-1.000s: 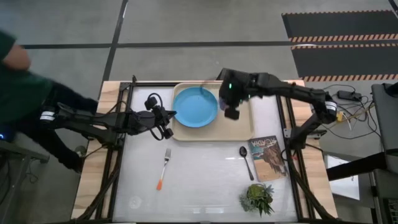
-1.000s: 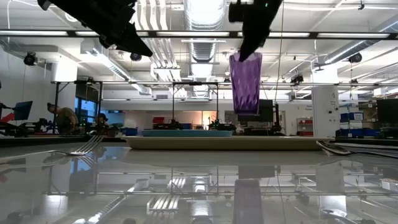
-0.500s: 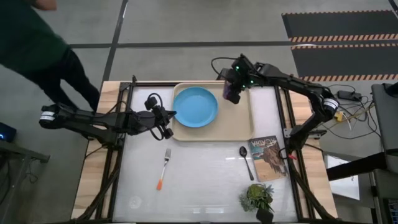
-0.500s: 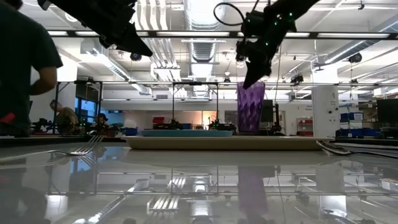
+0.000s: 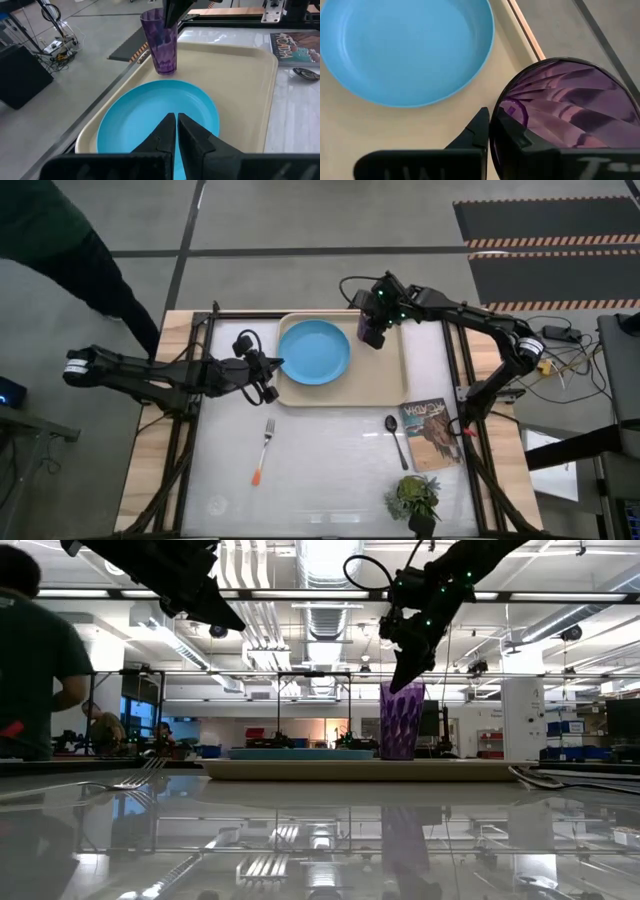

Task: Pick and place plate/cup/fork/spoon on tray
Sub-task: Put the purple cup on the top right of the tray

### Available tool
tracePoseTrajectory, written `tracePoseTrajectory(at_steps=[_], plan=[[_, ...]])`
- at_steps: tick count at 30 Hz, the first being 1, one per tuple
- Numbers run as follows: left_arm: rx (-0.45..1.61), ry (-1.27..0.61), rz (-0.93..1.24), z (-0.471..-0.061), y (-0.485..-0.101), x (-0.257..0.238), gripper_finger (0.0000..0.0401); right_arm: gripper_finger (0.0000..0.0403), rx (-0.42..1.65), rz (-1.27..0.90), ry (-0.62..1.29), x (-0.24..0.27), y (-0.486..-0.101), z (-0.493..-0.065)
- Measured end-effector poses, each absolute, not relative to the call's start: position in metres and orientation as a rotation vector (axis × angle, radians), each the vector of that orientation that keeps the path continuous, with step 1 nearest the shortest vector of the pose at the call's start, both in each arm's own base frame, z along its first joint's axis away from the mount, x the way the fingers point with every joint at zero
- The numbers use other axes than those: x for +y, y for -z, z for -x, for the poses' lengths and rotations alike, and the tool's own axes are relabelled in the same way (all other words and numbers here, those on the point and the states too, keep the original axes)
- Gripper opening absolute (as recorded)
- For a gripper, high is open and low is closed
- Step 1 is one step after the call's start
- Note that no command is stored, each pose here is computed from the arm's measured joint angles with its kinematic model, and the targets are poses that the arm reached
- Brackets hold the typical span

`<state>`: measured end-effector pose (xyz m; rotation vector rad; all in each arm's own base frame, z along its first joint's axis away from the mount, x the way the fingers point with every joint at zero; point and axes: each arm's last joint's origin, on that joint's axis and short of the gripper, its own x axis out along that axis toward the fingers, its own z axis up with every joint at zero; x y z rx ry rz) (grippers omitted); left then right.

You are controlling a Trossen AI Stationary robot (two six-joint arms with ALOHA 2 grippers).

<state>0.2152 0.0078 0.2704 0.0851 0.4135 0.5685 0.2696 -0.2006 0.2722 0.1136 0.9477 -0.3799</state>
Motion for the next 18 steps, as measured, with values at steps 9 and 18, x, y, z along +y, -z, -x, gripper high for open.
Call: tracePoseTrajectory(at_steps=[9, 18], plan=[[0.414, -0.568, -0.085, -0.2152, -0.2704, 0.0078, 0.0001, 0.0009, 0.975, -0.052, 0.407, -0.2019, -0.2720, -0.2687], [0.414, -0.568, -0.085, -0.2152, -0.2704, 0.0078, 0.0001, 0.0009, 0.984, -0.053, 0.400, -0.2013, -0.2691, -0.2680]])
